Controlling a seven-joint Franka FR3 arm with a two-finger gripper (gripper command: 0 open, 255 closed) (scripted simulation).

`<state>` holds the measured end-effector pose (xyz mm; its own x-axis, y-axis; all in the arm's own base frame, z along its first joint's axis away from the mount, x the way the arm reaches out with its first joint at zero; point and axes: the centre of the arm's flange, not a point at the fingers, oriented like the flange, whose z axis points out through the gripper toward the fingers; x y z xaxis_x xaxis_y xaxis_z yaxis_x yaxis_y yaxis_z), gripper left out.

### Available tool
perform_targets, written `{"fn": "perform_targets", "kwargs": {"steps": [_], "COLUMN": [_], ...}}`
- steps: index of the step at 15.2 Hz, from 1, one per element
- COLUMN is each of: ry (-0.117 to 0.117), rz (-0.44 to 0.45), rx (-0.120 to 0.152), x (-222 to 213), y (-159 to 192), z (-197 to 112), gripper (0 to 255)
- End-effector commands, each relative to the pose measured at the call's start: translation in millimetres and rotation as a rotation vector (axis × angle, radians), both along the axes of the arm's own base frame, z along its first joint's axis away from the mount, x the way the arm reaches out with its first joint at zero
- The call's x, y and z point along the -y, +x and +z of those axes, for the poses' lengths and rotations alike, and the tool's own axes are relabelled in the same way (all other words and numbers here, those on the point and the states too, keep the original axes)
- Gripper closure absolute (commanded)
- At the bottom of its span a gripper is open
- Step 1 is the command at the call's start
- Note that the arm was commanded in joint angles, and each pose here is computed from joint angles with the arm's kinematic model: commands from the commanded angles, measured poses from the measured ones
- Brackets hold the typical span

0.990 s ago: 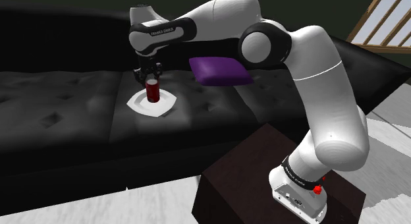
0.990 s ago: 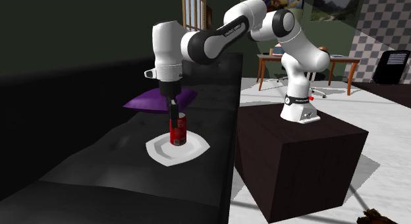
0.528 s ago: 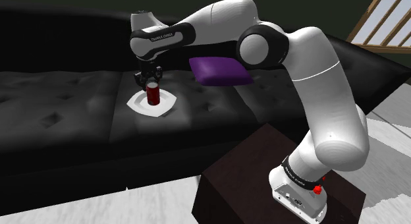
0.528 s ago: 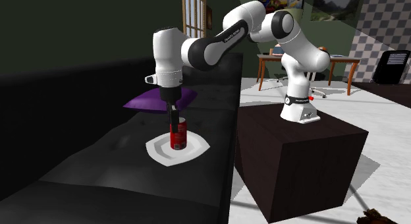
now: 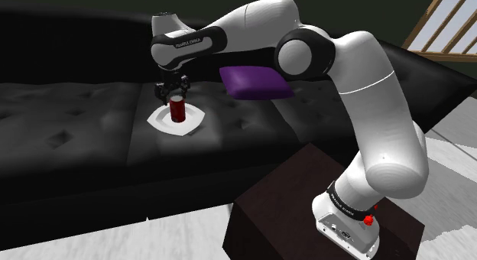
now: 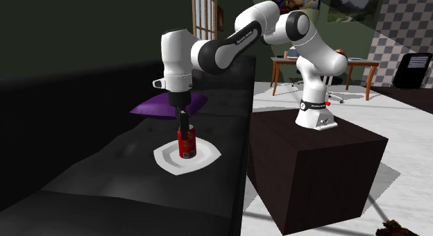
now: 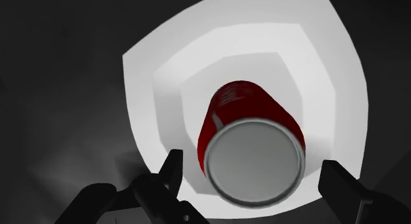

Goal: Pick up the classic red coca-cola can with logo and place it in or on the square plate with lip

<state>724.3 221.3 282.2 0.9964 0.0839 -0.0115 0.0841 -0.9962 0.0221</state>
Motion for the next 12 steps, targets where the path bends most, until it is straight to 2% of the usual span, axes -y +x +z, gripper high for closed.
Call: {"fn": "perform_targets", "kwargs": {"steps": [1,5,12], "ry": [0.000,0.000,0.000], "rz": [0.000,0.000,0.000], "rx": [0.000,0.000,0.000], "x": [0.0,-1.1,-1.1], "y": [0.0,0.5,0.5], "z": [0.0,50.0,50.0], "gripper": [0,0,0]}}
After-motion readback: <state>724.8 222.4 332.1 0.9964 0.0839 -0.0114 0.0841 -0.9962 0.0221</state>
